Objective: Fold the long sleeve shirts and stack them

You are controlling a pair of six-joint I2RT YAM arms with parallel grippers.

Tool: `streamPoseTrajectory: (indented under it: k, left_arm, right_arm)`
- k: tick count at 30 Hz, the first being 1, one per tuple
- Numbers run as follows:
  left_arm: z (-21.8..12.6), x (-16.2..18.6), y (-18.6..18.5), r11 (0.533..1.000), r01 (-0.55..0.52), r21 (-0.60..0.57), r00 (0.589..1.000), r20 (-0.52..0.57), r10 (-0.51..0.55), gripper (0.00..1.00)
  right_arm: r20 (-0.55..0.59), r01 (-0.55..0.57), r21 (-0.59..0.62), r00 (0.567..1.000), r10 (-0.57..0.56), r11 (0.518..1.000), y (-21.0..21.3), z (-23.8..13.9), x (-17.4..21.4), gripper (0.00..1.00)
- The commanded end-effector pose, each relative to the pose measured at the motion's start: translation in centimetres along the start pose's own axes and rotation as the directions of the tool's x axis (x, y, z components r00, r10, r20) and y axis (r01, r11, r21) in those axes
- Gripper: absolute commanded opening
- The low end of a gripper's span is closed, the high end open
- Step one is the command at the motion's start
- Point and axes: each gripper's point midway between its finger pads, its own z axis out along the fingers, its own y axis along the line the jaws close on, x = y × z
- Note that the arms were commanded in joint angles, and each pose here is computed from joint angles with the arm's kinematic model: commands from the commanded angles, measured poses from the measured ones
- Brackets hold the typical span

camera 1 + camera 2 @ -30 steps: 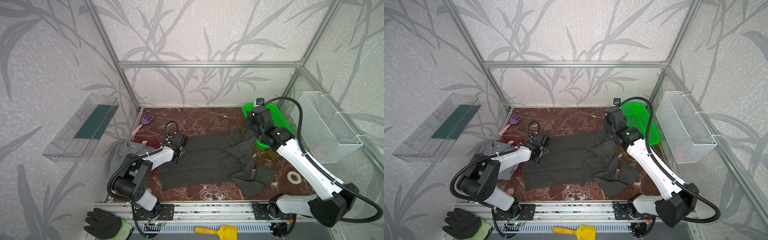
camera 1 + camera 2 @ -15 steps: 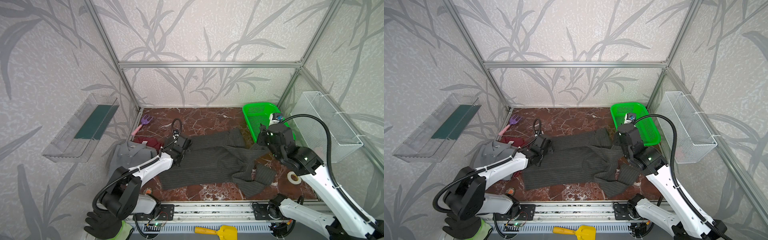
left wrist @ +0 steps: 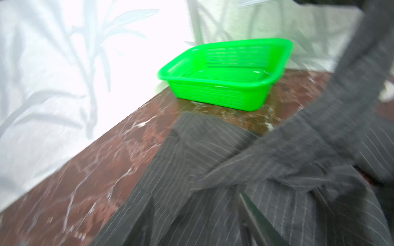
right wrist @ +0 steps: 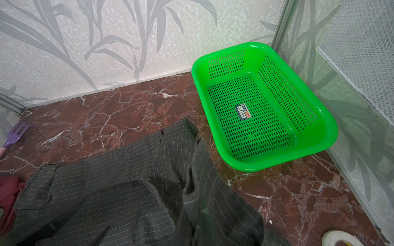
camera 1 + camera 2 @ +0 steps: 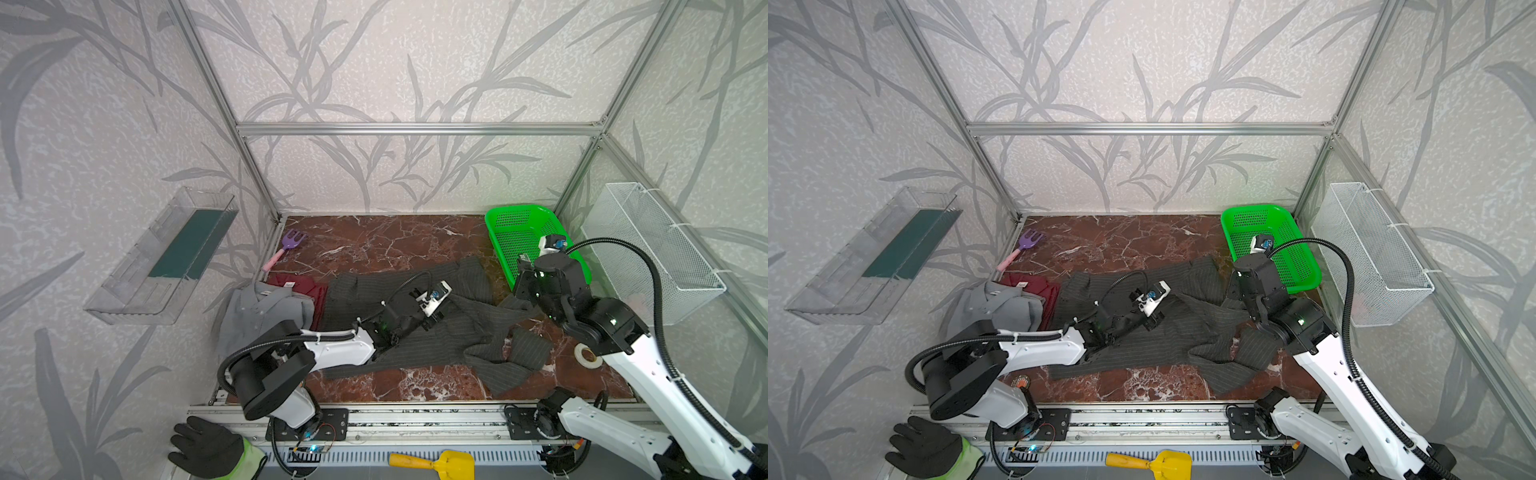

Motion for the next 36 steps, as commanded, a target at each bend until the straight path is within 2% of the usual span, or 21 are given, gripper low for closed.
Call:
streamPoseTrajectory:
  k: [1, 4, 7, 10, 13, 16, 19, 22, 27, 30, 34, 36]
  left_arm:
    - [1.1, -4.6, -1.9, 0.970, -0.242, 0.024, 0.958, 0.166, 0.235, 0.65]
    - [2.4, -5.2, -4.1, 0.942, -0.333, 0.047, 0.926, 0.202, 0.317, 0.68]
    - [3.5, -5.2, -5.7, 0.906, -0.414, 0.091, 0.896, 0.215, 0.388, 0.69]
    - [4.2, -6.2, -5.8, 0.907, -0.413, 0.084, 0.891, 0.243, 0.383, 0.69]
    - [4.3, -7.1, -6.9, 0.904, -0.408, 0.127, 0.889, 0.282, 0.362, 0.69]
    - [4.4, -7.4, -8.8, 0.878, -0.443, 0.183, 0.874, 0.306, 0.377, 0.68]
    - [4.2, -6.4, -11.3, 0.817, -0.518, 0.254, 0.844, 0.306, 0.440, 0.68]
    - [3.8, -5.2, -13.1, 0.750, -0.604, 0.269, 0.792, 0.302, 0.530, 0.69]
    - [2.5, -5.3, -13.6, 0.722, -0.645, 0.250, 0.760, 0.310, 0.572, 0.70]
    - [1.7, -5.4, -14.8, 0.662, -0.699, 0.270, 0.713, 0.332, 0.617, 0.70]
    - [2.2, -5.0, -16.4, 0.582, -0.764, 0.279, 0.646, 0.350, 0.679, 0.71]
    - [3.0, -5.4, -16.6, 0.578, -0.778, 0.246, 0.628, 0.348, 0.696, 0.71]
  right_arm:
    - [-0.031, -0.047, 0.011, 0.998, 0.047, 0.999, -0.8, -0.5, 0.7, 0.00]
    - [-0.079, -0.092, 0.016, 0.993, 0.093, 0.996, -1.0, -0.4, 1.5, 0.00]
    - [-0.137, -0.127, 0.073, 0.981, 0.136, 0.989, -1.8, -0.3, 2.3, 0.00]
    - [-0.186, -0.162, 0.173, 0.963, 0.193, 0.972, -3.5, -0.5, 3.2, 0.00]
    - [-0.208, -0.188, 0.260, 0.947, 0.245, 0.947, -5.1, -0.9, 4.0, 0.00]
    - [-0.237, -0.230, 0.296, 0.923, 0.304, 0.927, -5.9, -0.7, 5.0, 0.00]
    - [-0.251, -0.311, 0.342, 0.879, 0.405, 0.887, -7.2, -0.4, 6.3, 0.00]
    - [-0.219, -0.381, 0.364, 0.852, 0.476, 0.850, -8.4, -0.4, 6.7, 0.00]
    - [-0.196, -0.418, 0.392, 0.833, 0.518, 0.820, -9.8, -0.4, 7.1, 0.00]
    - [-0.233, -0.440, 0.425, 0.791, 0.565, 0.791, -10.3, -0.2, 8.2, 0.00]
    - [-0.251, -0.448, 0.438, 0.772, 0.584, 0.780, -10.3, -0.2, 8.6, 0.00]
    - [-0.263, -0.452, 0.429, 0.766, 0.587, 0.782, -10.0, -0.2, 8.7, 0.00]
